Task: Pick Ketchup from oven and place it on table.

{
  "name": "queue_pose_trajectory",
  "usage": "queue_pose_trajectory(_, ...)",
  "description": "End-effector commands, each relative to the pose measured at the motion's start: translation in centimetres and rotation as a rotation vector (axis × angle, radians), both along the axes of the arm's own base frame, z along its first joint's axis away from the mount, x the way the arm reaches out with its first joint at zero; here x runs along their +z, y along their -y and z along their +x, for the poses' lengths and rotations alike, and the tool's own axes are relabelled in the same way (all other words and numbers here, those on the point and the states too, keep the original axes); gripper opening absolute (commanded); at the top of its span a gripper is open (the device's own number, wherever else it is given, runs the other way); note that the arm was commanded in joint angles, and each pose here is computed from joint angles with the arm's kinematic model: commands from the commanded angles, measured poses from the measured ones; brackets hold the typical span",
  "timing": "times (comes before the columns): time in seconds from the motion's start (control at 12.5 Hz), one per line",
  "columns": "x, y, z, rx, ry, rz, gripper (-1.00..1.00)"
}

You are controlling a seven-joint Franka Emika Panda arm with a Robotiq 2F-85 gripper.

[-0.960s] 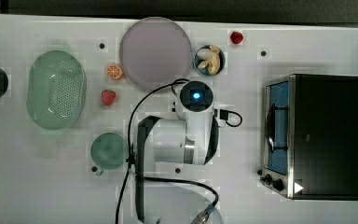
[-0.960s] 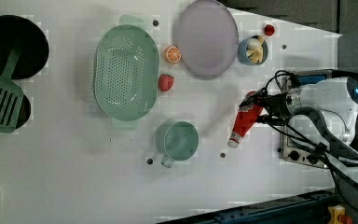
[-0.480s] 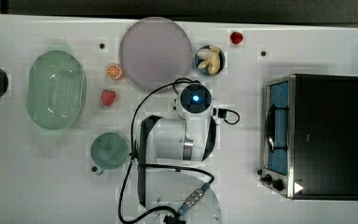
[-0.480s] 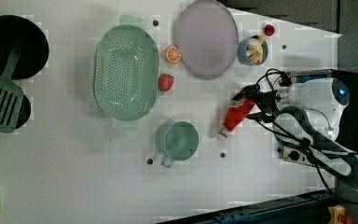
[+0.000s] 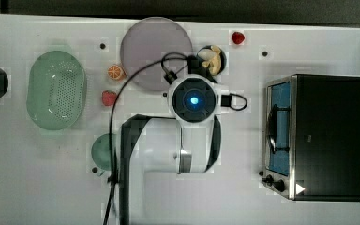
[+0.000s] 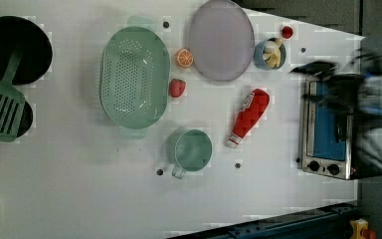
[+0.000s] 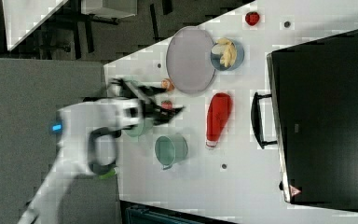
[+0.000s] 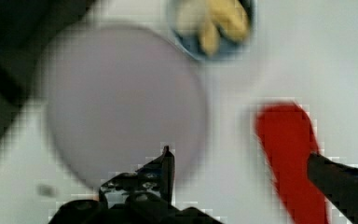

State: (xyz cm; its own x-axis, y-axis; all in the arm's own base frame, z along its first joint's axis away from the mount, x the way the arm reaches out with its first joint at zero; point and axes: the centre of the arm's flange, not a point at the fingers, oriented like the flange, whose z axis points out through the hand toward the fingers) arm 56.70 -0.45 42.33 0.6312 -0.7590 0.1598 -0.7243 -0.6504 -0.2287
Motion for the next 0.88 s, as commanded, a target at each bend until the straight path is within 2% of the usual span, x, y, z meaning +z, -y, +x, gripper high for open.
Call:
queue_pose_trajectory(0.08,9.4,1.9,0.9,-0.054,-0.047,0.034,1.00)
queue_pose_trajectory(0.16,11.4,2.0,1.0,-0.054,-0.075,0.034,1.00)
queue_pose_trajectory(0.32,13.9,2.4,0.9,-0.048,-0.112,-0.017,1.00)
queue_pose_trajectory(0.4,15.1,2.6,0.4,-0.069,-0.160,-0.049,1.00)
queue_pose_trajectory(0.64,16.8,2.1,-2.2,-0.157,-0.347,-0.029,1.00)
queue_pose_trajectory(0.72,17.3,2.1,-2.5,-0.157,-0.367,-0.030,1.00)
queue_pose_trajectory(0.88,18.2,2.1,-2.0,-0.157,-0.317,-0.028,1.00)
